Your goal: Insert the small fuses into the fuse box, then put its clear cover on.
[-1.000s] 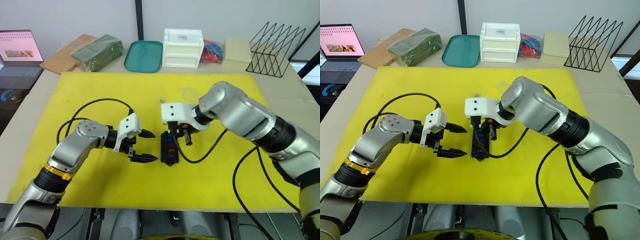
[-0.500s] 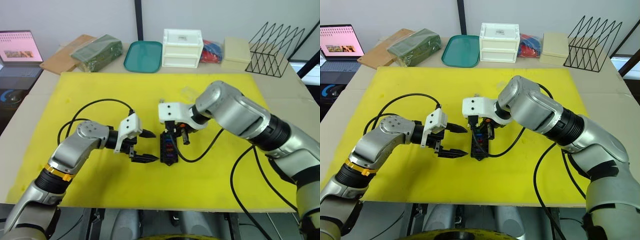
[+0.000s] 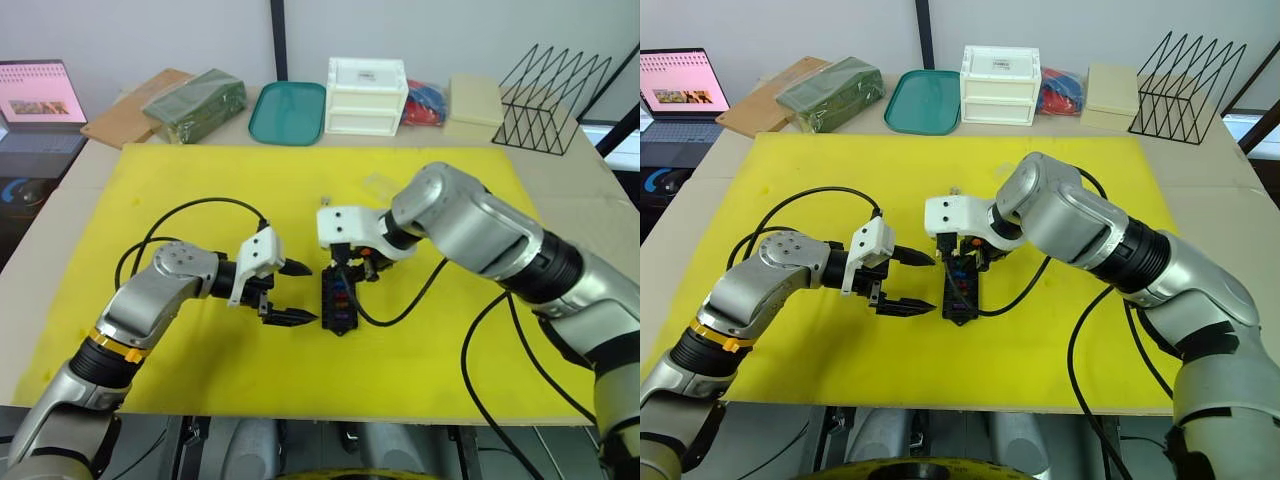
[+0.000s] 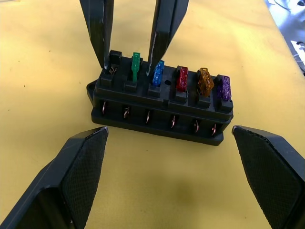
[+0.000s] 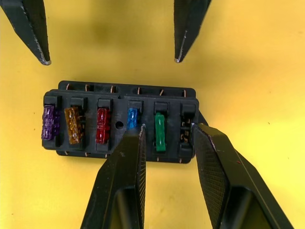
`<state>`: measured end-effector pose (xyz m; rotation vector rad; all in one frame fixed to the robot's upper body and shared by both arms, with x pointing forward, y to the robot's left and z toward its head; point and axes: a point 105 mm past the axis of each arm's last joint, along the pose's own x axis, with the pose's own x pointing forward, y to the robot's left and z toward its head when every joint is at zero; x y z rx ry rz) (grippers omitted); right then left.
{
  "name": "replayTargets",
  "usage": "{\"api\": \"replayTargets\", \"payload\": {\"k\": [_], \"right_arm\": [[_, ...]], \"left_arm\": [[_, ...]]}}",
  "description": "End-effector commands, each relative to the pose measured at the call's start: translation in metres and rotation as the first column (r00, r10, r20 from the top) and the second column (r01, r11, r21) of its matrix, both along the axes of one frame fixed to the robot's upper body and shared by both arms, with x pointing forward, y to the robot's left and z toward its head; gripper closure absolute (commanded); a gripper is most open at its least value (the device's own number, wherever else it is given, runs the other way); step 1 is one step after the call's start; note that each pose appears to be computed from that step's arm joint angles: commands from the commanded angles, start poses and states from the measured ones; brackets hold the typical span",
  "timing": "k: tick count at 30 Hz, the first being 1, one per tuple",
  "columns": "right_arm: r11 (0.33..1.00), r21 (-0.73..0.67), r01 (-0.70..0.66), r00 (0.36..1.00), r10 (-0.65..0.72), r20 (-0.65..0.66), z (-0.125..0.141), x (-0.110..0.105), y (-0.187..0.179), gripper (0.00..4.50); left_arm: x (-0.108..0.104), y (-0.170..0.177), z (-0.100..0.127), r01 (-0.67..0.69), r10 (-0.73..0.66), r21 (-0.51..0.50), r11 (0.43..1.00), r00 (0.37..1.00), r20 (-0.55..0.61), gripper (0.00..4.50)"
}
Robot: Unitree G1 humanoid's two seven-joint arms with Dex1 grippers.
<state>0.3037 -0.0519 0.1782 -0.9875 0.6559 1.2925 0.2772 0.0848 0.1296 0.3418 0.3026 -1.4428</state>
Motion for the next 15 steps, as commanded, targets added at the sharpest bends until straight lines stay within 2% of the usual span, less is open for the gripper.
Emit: {"api": "replayTargets", "payload": {"k": [1, 6, 9, 13, 15], "right_arm": [[0.998, 0.057, -0.015, 0.998, 0.011, 0.066, 0.029, -0.001, 0.0, 2.87], [0.993, 0.114, -0.007, 0.997, -0.001, 0.076, 0.041, -0.003, -0.005, 2.87], [0.98, 0.198, -0.034, 0.996, 0.016, 0.093, 0.047, -0.008, -0.006, 2.87], [0.94, 0.332, -0.084, 0.991, 0.044, 0.127, 0.044, -0.016, -0.009, 2.87], [0.928, 0.362, -0.087, 0.994, 0.058, 0.089, 0.035, -0.022, -0.015, 2.87]], "left_arm": [[0.001, 0.001, 0.01, 0.003, -0.002, -0.018, 1.0, 0.999, 0.043, 0.0], [0.003, 0.001, 0.012, -0.001, 0.002, -0.023, 1.0, 0.999, 0.048, 0.0], [0.004, 0.002, 0.013, -0.005, 0.007, -0.026, 1.0, 0.999, 0.052, 0.0], [0.005, 0.005, 0.015, -0.016, 0.017, -0.029, 0.999, 0.998, 0.056, 0.0], [0.006, 0.007, 0.015, -0.024, 0.026, -0.03, 0.999, 0.998, 0.056, 0.0]]}}
